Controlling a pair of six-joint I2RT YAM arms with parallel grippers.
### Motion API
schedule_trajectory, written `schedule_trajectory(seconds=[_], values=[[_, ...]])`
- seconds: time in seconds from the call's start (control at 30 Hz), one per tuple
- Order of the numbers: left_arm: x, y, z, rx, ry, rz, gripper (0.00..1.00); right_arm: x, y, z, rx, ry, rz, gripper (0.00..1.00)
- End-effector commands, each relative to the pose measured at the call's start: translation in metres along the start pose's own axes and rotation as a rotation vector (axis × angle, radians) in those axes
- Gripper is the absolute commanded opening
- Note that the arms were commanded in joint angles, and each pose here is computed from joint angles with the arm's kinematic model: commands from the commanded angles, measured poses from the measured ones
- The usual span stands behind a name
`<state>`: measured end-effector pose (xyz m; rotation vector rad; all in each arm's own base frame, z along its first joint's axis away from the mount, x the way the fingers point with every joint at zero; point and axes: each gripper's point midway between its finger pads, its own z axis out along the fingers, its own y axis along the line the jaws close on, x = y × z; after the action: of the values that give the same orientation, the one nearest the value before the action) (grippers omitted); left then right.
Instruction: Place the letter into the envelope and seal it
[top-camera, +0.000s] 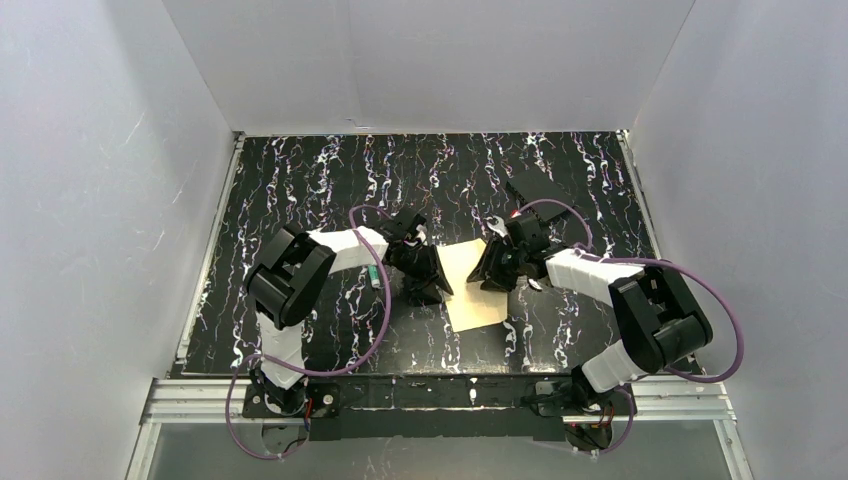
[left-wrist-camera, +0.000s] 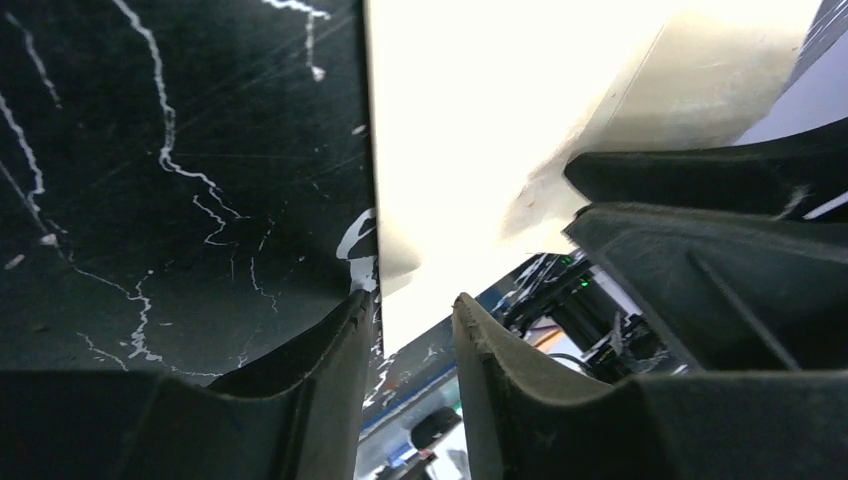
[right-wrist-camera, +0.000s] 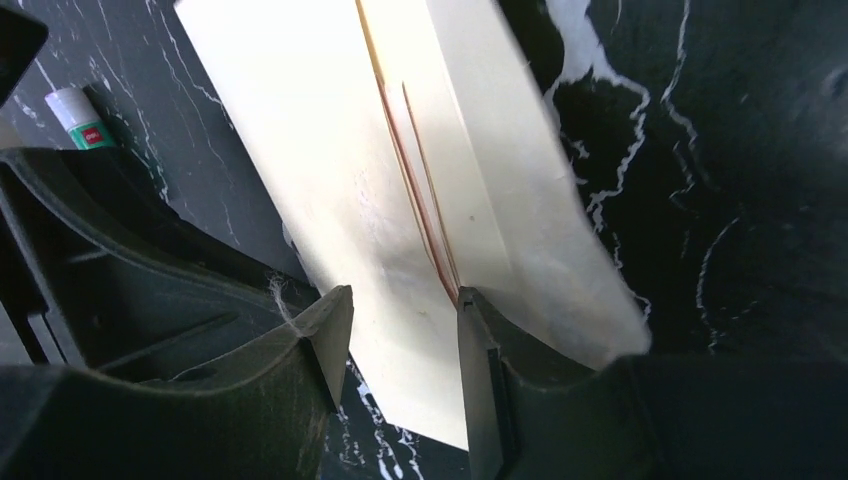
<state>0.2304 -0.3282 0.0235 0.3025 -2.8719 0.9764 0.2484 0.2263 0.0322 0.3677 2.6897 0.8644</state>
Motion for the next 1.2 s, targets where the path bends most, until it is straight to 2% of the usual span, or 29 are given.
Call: schedule_trajectory(seconds=[0.0, 0.2, 0.4, 0.7, 0.83, 1.03, 1.17], values=[[-0.013, 0.026, -0.01, -0.145, -0.1, 0.071, 0.37, -0.033, 0.015, -0.016, 0.037, -0.108, -0.125, 0.52], [-0.026, 0.017, -0.015, -0.121, -0.132, 0.08, 0.39, -0.051, 0.031, -0.023, 0.012, -0.162, -0.214, 0.5], [-0.039, 0.022, -0.009, -0.148, -0.132, 0.038, 0.4, -0.055, 0.021, -0.004, 0.066, -0.127, -0.221, 0.5], [-0.034, 0.023, 0.009, -0.106, -0.068, -0.047, 0.4, -0.046, 0.013, 0.018, 0.062, -0.069, -0.191, 0.51], [-0.035, 0.021, 0.012, -0.088, -0.06, -0.057, 0.39, -0.033, 0.02, 0.023, -0.019, -0.036, -0.146, 0.49], [-0.054, 0.016, 0.006, -0.057, -0.089, -0.065, 0.38, -0.022, 0.026, 0.031, -0.094, 0.003, -0.078, 0.47], [-0.072, 0.018, -0.003, -0.044, -0.118, -0.078, 0.38, -0.029, 0.034, 0.033, -0.111, -0.011, -0.082, 0.47]])
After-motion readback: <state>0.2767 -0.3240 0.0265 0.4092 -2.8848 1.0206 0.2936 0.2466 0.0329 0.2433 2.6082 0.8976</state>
